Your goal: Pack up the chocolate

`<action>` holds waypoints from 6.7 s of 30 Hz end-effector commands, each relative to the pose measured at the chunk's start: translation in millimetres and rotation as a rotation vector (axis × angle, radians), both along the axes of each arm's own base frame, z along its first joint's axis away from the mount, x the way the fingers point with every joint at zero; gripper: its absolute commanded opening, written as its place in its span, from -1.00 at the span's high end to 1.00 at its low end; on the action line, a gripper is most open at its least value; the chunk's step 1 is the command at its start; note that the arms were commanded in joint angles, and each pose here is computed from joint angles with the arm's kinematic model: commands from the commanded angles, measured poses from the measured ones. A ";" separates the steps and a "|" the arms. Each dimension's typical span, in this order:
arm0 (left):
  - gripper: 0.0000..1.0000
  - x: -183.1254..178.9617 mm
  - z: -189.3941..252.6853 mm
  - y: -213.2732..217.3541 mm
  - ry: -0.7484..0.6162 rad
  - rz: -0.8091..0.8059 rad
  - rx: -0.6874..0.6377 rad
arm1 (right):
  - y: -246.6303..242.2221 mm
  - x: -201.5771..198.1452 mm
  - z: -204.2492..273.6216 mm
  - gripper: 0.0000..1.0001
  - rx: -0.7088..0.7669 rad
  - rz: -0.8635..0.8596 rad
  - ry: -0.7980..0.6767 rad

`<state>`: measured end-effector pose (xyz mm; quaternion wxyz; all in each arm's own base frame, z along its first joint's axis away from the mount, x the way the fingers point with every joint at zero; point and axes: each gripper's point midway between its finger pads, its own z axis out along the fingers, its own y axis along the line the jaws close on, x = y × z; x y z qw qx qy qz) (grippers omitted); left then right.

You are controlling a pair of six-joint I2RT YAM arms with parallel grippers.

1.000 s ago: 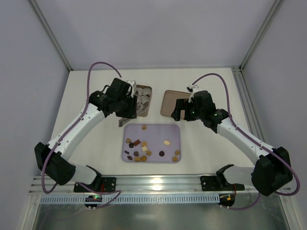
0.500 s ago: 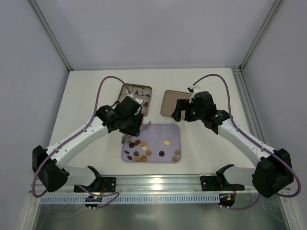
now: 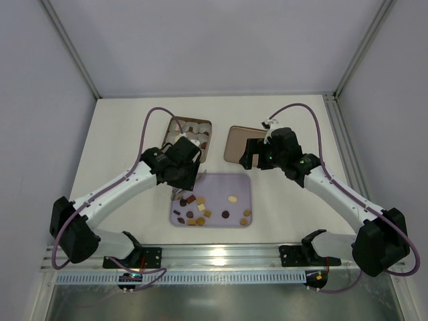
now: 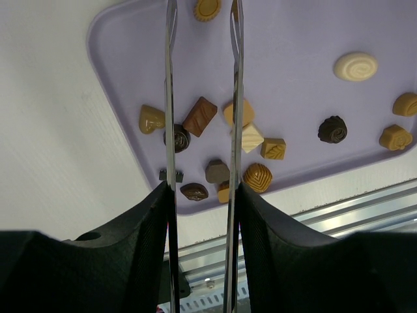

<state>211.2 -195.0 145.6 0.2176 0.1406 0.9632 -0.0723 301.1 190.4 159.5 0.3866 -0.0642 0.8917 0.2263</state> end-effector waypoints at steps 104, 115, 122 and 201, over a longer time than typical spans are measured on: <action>0.31 19.4 -10.1 -29.2 0.008 -0.118 -0.010 | -1.8 1.8 6.7 -0.99 0.013 -0.013 -0.043; 0.38 9.2 -9.1 -22.7 0.036 -0.139 0.002 | -1.9 1.1 5.9 -1.00 0.016 -0.016 -0.040; 0.38 -0.8 -2.3 -17.0 0.042 -0.141 -0.010 | -1.8 0.3 5.1 -1.00 0.014 -0.013 -0.039; 0.31 7.3 -5.6 -38.7 0.033 -0.158 -0.013 | -3.9 -2.9 6.9 -1.00 0.016 -0.017 -0.043</action>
